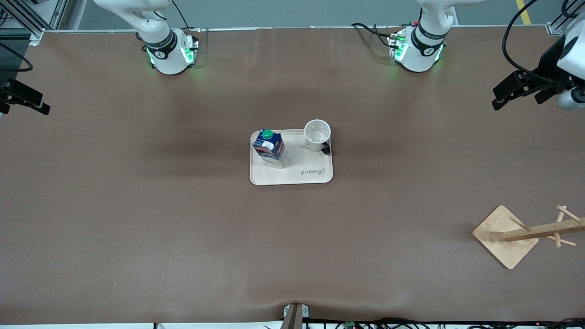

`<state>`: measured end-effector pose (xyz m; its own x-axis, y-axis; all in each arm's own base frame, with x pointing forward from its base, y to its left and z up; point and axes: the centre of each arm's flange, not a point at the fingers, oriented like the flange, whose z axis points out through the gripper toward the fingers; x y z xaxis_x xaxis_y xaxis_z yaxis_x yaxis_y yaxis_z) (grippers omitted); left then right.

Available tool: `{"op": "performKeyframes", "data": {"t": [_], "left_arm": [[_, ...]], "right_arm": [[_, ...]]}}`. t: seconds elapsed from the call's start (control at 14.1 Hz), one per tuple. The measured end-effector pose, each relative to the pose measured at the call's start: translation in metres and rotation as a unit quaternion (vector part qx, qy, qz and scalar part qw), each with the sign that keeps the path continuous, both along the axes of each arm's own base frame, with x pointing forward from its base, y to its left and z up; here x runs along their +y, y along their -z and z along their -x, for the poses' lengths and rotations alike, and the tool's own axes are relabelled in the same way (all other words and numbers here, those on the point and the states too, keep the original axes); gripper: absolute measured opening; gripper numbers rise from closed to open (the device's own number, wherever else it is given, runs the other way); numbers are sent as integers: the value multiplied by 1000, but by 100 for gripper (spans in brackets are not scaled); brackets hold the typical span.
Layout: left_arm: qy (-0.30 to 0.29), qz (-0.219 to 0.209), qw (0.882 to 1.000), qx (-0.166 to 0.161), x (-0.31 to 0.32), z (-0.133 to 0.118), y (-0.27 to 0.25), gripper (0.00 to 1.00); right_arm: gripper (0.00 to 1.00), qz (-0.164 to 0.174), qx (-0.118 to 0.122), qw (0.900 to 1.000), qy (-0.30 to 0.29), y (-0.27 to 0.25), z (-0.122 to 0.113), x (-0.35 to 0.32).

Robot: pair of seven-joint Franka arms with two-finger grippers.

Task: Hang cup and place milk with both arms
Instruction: 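Reach the left gripper toward the white mug on the tray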

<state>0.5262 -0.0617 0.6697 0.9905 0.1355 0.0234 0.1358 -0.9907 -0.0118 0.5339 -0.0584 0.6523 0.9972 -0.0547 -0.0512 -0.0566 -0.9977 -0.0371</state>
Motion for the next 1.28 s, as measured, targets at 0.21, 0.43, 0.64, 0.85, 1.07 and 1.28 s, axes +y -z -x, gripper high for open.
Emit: {"op": "performKeyframes", "data": {"t": [0.21, 0.43, 0.64, 0.85, 1.07, 1.28], "left_arm": [[0, 0, 1000, 0, 0, 0, 0, 100], [3, 0, 1000, 3, -3, -1, 3, 100], [10, 0, 1000, 14, -10, -7, 14, 100], [31, -3, 999, 29, -36, -19, 46, 100], [23, -1, 999, 31, -89, -25, 94, 100], [23, 2, 999, 33, -154, -17, 151, 100]], "right_arm": [[100, 0, 0, 1000, 0, 0, 0, 0], [100, 0, -1, 1000, 0, 0, 0, 0], [100, 0, -1, 1000, 0, 0, 0, 0], [100, 0, -1, 1000, 0, -1, 0, 0], [100, 0, -1, 1000, 1, -1, 0, -1], [100, 1, -8, 1000, 0, -5, -1, 0]]}}
